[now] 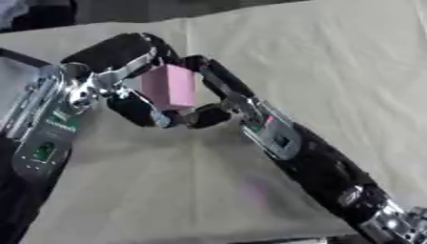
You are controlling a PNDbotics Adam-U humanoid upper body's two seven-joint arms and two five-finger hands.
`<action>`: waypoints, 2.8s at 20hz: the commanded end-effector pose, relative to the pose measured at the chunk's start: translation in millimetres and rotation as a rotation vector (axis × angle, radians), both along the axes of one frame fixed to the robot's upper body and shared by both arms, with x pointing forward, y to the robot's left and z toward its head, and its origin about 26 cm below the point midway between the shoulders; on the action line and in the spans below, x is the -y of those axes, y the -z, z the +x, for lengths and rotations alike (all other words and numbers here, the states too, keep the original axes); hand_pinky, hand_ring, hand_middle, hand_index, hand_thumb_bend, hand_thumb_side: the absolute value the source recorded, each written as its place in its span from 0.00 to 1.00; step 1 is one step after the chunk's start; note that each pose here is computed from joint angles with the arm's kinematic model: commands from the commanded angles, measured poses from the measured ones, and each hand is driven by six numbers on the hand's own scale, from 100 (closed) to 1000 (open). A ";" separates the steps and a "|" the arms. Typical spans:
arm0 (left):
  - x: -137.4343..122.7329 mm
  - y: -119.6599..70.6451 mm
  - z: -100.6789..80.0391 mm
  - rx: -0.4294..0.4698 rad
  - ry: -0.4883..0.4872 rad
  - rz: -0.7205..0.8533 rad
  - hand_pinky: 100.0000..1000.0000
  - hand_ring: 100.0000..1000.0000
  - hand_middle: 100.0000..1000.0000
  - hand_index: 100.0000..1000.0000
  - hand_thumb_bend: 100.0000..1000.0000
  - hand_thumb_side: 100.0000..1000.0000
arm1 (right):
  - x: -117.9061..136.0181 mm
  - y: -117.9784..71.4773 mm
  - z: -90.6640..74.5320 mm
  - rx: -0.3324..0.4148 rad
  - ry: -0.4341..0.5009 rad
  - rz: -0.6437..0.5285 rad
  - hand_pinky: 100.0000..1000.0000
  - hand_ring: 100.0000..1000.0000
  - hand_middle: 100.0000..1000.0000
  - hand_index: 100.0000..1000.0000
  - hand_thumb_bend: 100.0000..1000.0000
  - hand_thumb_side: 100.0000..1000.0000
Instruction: Pick up the objects with one hand, pass them to the other hand, and then place them into the box on the other side of the table.
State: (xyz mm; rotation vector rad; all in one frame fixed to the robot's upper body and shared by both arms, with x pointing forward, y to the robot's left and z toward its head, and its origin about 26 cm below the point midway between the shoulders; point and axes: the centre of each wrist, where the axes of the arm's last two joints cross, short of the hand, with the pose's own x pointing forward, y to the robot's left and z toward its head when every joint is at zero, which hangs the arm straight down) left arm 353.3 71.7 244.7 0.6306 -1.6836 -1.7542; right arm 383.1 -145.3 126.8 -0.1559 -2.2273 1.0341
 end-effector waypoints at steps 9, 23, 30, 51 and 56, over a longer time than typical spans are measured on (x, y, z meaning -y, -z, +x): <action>1.1 -8.9 -1.3 0.055 -0.036 -0.068 0.72 0.69 0.63 0.70 0.36 0.30 | -0.1 -11.4 -0.7 0.040 -0.014 -0.003 0.75 0.54 0.53 0.65 0.31 0.02; 2.6 -8.2 -3.4 0.056 -0.034 -0.074 0.70 0.65 0.56 0.56 0.16 0.00 | -0.2 -11.1 -1.3 0.033 -0.013 -0.011 0.74 0.54 0.53 0.65 0.35 0.01; 2.3 -10.1 -5.0 0.075 -0.038 -0.065 0.67 0.60 0.50 0.43 0.12 0.00 | 0.1 -10.8 -1.3 0.034 -0.010 -0.004 0.74 0.54 0.53 0.65 0.43 0.00; 0.0 -17.0 -15.2 0.139 -0.034 -0.047 0.65 0.55 0.43 0.31 0.13 0.00 | 9.8 -8.0 1.0 0.047 0.100 -0.102 0.81 0.70 0.74 0.85 0.78 0.36; -2.2 -15.9 -14.5 0.140 -0.043 -0.043 0.64 0.55 0.43 0.31 0.13 0.00 | 15.1 -7.7 1.9 0.050 0.135 -0.108 0.81 0.72 0.76 0.87 0.79 0.38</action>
